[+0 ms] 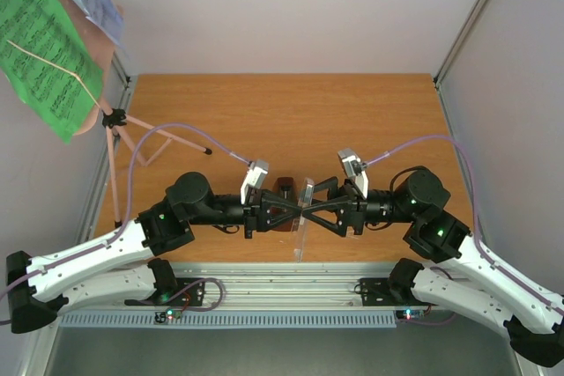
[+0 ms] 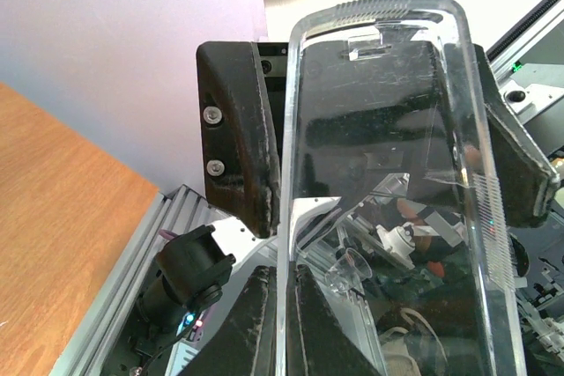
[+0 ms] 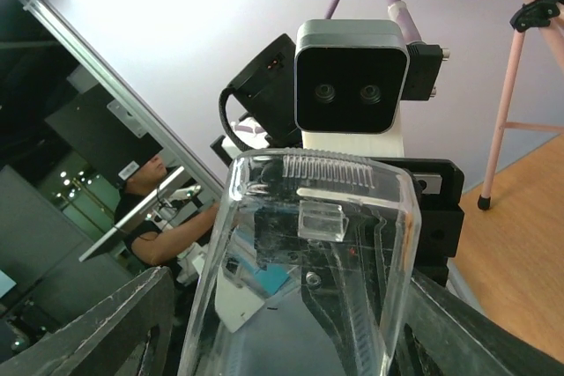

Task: Pack up the instrument practice props

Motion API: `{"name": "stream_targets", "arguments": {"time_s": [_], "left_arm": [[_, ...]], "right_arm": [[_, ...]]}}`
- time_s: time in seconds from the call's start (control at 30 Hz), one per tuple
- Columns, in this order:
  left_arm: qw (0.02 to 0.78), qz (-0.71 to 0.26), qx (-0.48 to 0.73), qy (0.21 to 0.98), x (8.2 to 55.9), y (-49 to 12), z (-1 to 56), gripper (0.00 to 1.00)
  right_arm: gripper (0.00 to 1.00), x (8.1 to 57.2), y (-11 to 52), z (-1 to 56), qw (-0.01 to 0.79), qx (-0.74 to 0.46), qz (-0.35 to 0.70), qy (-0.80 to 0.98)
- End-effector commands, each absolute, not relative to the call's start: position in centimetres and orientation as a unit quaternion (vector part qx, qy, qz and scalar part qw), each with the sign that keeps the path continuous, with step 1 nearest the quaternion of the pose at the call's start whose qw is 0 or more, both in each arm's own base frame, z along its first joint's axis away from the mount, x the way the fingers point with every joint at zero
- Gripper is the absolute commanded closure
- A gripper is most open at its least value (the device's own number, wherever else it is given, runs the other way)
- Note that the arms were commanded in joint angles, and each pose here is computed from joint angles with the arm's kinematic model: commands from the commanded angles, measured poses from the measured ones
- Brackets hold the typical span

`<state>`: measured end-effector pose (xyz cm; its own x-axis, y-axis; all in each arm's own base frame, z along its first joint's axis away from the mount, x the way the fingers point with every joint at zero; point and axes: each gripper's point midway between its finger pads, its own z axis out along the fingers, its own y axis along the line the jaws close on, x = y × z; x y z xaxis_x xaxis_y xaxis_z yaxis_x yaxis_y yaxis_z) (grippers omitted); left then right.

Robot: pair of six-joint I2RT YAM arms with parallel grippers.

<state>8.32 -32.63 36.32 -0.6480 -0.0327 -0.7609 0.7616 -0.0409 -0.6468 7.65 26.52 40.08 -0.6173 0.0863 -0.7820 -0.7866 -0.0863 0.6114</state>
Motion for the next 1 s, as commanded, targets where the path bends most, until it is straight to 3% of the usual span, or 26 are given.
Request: {"name": "stream_targets", "arguments": {"time_s": [0.0,0.3,0.47,0.5,0.6,0.7,0.83,0.97], "left_arm": [[0.324,-0.672,0.286,0.601,8.4,-32.3,37.8,1.0],[0.33,-0.662,0.284,0.61,8.6,-32.1,37.6,1.0],[0.335,-0.648,0.277,0.626,9.1,-31.8,37.1,0.97],[0.337,-0.645,0.276,0.628,9.1,-31.7,37.0,0.9],[0.349,-0.633,0.267,0.637,9.4,-31.0,36.5,0.57],[0.369,-0.606,0.248,0.659,10.1,-29.6,35.1,0.4],[0.386,-0.525,0.214,0.728,11.9,-27.2,30.0,0.31],[0.376,-0.442,0.18,0.794,13.6,-25.5,23.4,0.3]], "right_arm": [[0.33,6.9,26.6,40.7,0.315,-0.306,0.687,0.579],[0.48,6.9,26.8,40.7,0.313,-0.309,0.69,0.574],[0.51,6.9,26.8,40.7,0.316,-0.309,0.691,0.572],[0.51,6.9,26.8,40.6,0.317,-0.309,0.69,0.573],[0.51,7.2,26.6,40.4,0.33,-0.308,0.677,0.582],[0.5,7.9,26.0,39.3,0.35,-0.303,0.642,0.61],[0.49,8.8,24.8,37.2,0.373,-0.298,0.583,0.658],[0.49,10.2,23.4,33.8,0.388,-0.289,0.509,0.712]]}}
